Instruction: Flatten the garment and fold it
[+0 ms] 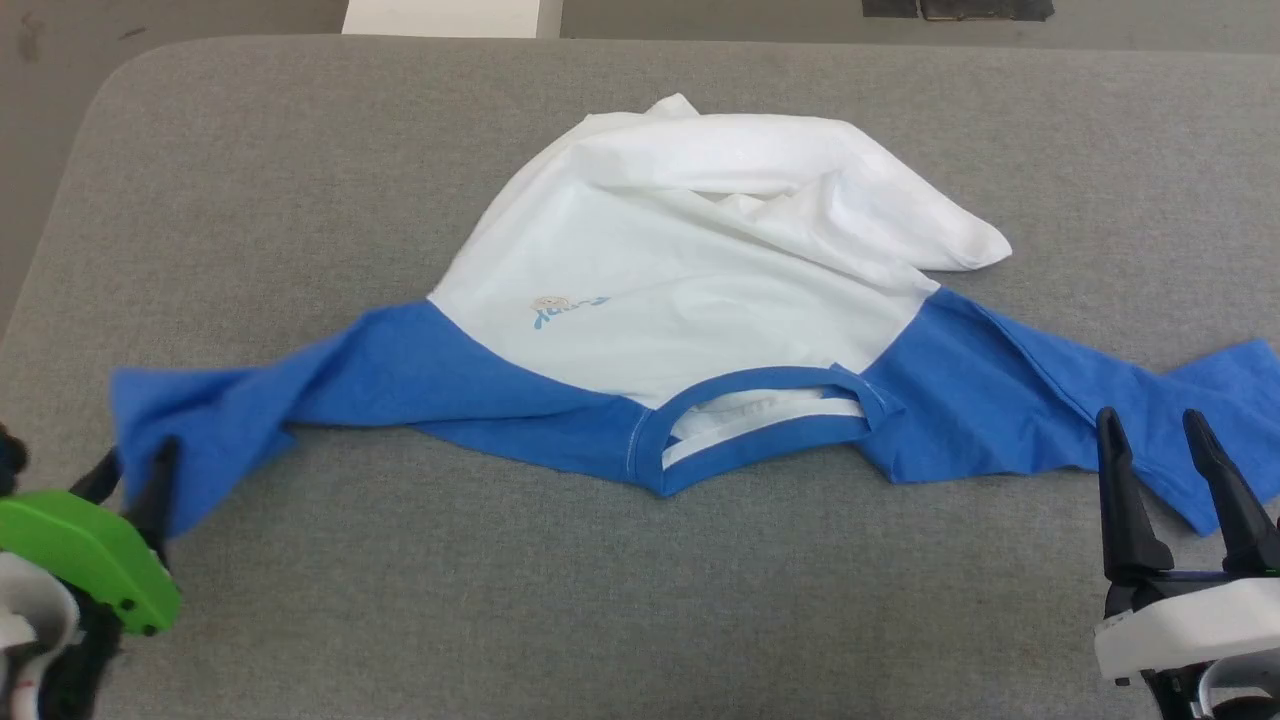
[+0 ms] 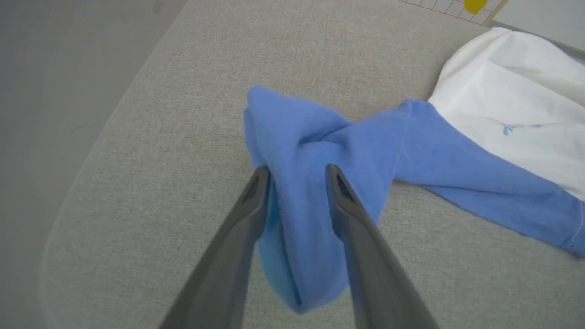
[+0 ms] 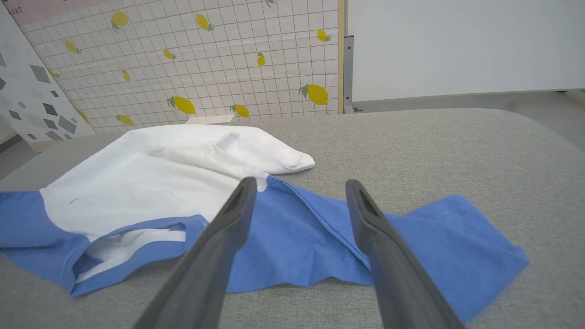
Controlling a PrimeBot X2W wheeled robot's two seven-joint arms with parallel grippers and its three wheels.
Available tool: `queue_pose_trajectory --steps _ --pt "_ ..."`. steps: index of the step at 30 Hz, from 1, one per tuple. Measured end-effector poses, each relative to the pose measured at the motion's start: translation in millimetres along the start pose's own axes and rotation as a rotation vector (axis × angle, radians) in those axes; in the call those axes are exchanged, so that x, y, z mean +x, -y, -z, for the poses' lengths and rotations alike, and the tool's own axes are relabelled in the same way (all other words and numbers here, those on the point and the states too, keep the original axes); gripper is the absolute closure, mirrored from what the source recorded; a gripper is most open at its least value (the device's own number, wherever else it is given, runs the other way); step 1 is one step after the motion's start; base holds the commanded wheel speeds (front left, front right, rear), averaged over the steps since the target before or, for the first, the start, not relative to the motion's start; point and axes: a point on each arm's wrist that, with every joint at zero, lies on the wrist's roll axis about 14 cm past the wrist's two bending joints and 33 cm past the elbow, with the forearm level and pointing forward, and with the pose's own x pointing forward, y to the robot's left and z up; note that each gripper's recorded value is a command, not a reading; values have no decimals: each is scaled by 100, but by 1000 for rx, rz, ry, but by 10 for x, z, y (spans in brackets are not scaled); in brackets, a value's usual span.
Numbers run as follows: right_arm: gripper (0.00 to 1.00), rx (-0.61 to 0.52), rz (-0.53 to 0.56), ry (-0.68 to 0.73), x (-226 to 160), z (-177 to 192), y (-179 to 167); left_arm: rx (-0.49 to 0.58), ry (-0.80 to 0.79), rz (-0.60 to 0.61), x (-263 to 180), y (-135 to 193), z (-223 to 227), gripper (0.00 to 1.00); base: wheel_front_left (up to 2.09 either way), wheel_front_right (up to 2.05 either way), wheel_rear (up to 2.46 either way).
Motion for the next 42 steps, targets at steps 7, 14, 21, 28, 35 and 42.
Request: queue_pose_trajectory --steps 7,14,21,28,35,42 --pt "0 -3 -10 1 -10 -31 -32 -80 271 59 24 223 -450 0 0 0 0" --pt "0 5 -23 5 -80 -49 -71 -37 659 106 -401 565 -1114 0 0 0 0" --pt "0 18 -24 10 -144 -34 -76 -79 673 81 -612 830 -707 0 0 0 0" --pt "0 30 -5 2 -221 21 -10 -179 494 48 -632 1103 100 0 0 0 0" --pt "0 36 -16 -28 -188 117 -47 -10 398 156 -478 1387 347 0 0 0 0" --pt "0 44 -23 -48 -105 206 -81 177 135 328 -46 1719 583 0 0 0 0"
